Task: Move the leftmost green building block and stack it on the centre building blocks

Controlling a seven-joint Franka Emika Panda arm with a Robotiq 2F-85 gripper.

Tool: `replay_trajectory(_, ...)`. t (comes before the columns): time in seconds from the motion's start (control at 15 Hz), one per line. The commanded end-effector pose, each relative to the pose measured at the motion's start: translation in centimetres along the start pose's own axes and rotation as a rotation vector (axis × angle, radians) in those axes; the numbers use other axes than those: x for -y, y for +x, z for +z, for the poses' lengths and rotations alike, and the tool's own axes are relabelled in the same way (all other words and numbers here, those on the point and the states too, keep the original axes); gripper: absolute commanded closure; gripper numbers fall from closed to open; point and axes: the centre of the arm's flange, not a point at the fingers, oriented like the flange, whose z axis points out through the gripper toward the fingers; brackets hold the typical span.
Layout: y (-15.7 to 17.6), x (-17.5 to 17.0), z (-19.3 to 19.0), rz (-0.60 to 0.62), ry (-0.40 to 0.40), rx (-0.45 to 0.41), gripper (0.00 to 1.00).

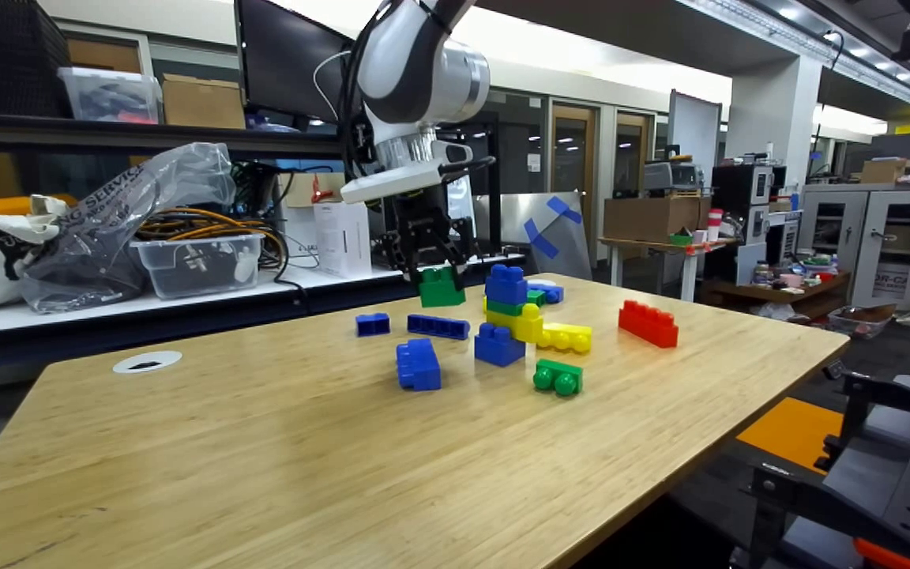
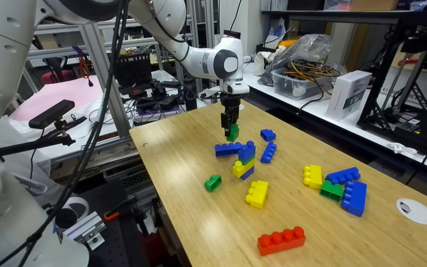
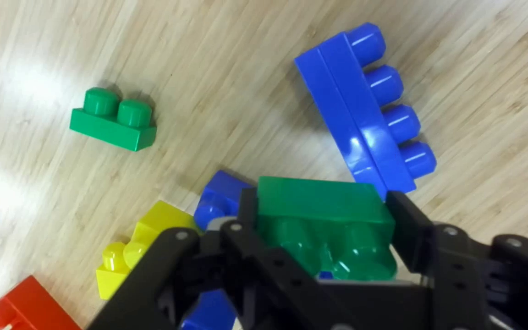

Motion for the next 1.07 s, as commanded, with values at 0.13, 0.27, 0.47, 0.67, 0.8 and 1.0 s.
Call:
replay_trajectory(0.13,0.1,-3.8,1.2,0.098,0.081,0.002,0.55)
replay_trajectory(0.27,0.2,-4.7,1.7,0.119,0.085,0.004,0.55)
replay_trajectory(0.47,0.2,-5.8,2.2,0.145,0.082,0.003,0.55)
replay_trajectory(0.67,0.1,-6.6,2.3,0.176,0.076,-0.002,0.55)
replay_trajectory(0.8,0.2,-7.1,2.4,0.202,0.068,-0.006,0.55)
replay_trajectory(1.0,0.5,-7.8,2.9,0.236,0.056,-0.011,0.55)
